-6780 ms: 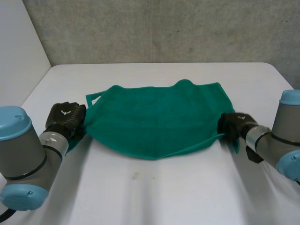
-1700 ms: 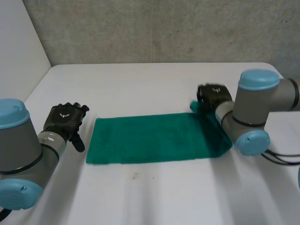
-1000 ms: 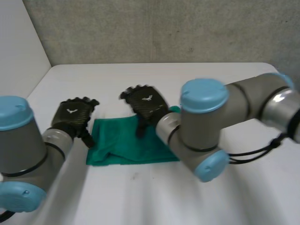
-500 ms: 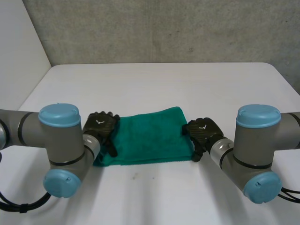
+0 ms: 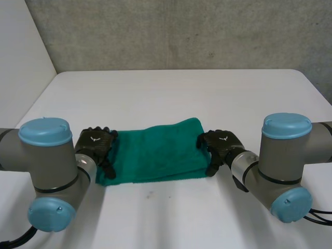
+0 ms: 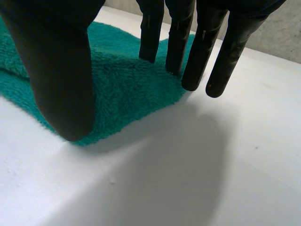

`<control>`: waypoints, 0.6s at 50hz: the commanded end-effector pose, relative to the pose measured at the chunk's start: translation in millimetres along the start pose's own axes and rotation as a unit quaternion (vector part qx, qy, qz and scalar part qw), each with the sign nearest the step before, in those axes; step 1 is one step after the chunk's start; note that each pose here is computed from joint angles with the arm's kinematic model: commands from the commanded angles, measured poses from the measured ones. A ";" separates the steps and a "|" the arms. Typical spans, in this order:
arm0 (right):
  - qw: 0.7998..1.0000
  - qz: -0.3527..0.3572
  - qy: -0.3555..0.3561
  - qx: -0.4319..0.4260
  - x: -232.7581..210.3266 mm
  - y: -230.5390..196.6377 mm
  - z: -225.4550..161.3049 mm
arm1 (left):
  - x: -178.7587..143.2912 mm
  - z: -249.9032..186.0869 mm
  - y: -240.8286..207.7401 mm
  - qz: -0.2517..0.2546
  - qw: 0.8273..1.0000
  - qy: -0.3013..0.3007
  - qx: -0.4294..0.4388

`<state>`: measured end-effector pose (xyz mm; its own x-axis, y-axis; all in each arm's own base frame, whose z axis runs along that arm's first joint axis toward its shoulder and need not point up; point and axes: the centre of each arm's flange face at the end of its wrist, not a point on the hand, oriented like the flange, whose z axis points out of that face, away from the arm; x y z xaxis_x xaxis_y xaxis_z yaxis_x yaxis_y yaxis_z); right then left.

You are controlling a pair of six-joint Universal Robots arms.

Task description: Fold the towel.

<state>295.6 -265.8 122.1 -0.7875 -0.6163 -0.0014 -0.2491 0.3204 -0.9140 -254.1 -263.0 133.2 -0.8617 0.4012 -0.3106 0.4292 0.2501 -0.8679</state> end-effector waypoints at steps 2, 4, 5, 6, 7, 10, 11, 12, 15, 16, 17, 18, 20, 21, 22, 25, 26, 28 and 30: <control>1.000 0.012 -0.006 0.002 -2.3 -0.2 1.2 | -3.2 -4.0 1.8 -0.001 1.000 -0.003 -0.004; 1.000 0.013 -0.006 0.002 -2.0 0.3 1.9 | -3.3 -4.2 1.3 -0.001 1.000 -0.003 -0.004; 1.000 0.014 -0.005 0.002 -1.4 0.3 2.4 | -3.5 -4.4 0.9 -0.002 1.000 -0.003 -0.003; 1.000 0.015 -0.003 0.001 -0.5 0.4 2.3 | -3.5 -4.4 0.9 -0.002 1.000 -0.003 -0.003; 1.000 0.016 -0.001 0.000 0.1 0.9 2.3 | -3.5 -4.2 0.7 -0.002 1.000 -0.003 -0.002; 1.000 0.028 0.003 -0.002 1.6 3.9 2.1 | -3.6 -4.4 0.9 -0.002 1.000 -0.004 -0.003; 0.999 0.032 0.008 0.001 3.4 1.1 0.6 | -3.6 -4.4 0.9 -0.002 1.000 -0.004 -0.003; 0.999 0.033 0.013 0.003 5.1 -0.7 -0.2 | -3.8 -4.5 0.5 -0.002 1.000 -0.004 -0.002; 0.999 0.034 0.039 0.010 18.3 -9.5 -6.1 | -4.0 -6.8 -1.2 -0.002 1.000 -0.004 -0.001; 0.998 0.032 0.046 0.012 22.8 -12.0 -8.7 | -4.3 -7.8 -1.7 -0.002 1.000 -0.004 0.000; 0.998 0.032 0.052 0.012 27.3 -12.7 -11.5 | -5.2 -10.8 -3.4 -0.003 1.000 -0.005 0.002; 0.998 0.032 0.057 0.011 32.0 -12.9 -14.3 | -5.7 -12.3 -4.3 -0.003 1.000 -0.005 0.004; 0.997 0.018 0.075 0.007 45.8 -12.8 -23.3 | -5.6 -15.7 -6.6 -0.003 1.000 -0.004 0.007; 0.997 0.012 0.082 0.005 50.1 -12.5 -26.7 | -4.6 -19.6 -8.6 -0.002 1.000 -0.002 0.011; 0.996 0.004 0.088 0.003 54.9 -12.0 -29.9 | -3.4 -21.6 -9.2 -0.002 1.000 0.000 0.013; 0.993 -0.025 0.117 -0.011 75.8 -8.3 -42.2 | -2.1 -29.2 -14.3 -0.002 1.000 0.003 0.022; 0.992 -0.033 0.123 -0.015 80.7 -7.0 -44.8 | -1.6 -31.7 -16.6 -0.001 1.000 0.004 0.027; 0.990 -0.051 0.130 -0.020 88.5 -5.7 -48.4 | 2.0 -39.5 -23.6 0.000 0.999 0.009 0.041; 0.987 -0.084 0.138 -0.017 94.8 -11.3 -52.3 | 4.2 -44.2 -27.7 0.000 0.999 0.013 0.049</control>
<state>224.2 -284.5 146.2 -0.8815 -0.4595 0.1088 -0.2754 0.3132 -0.9089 -250.2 -244.8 155.1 -0.8625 0.4024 -0.3070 0.4159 0.2177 -0.8830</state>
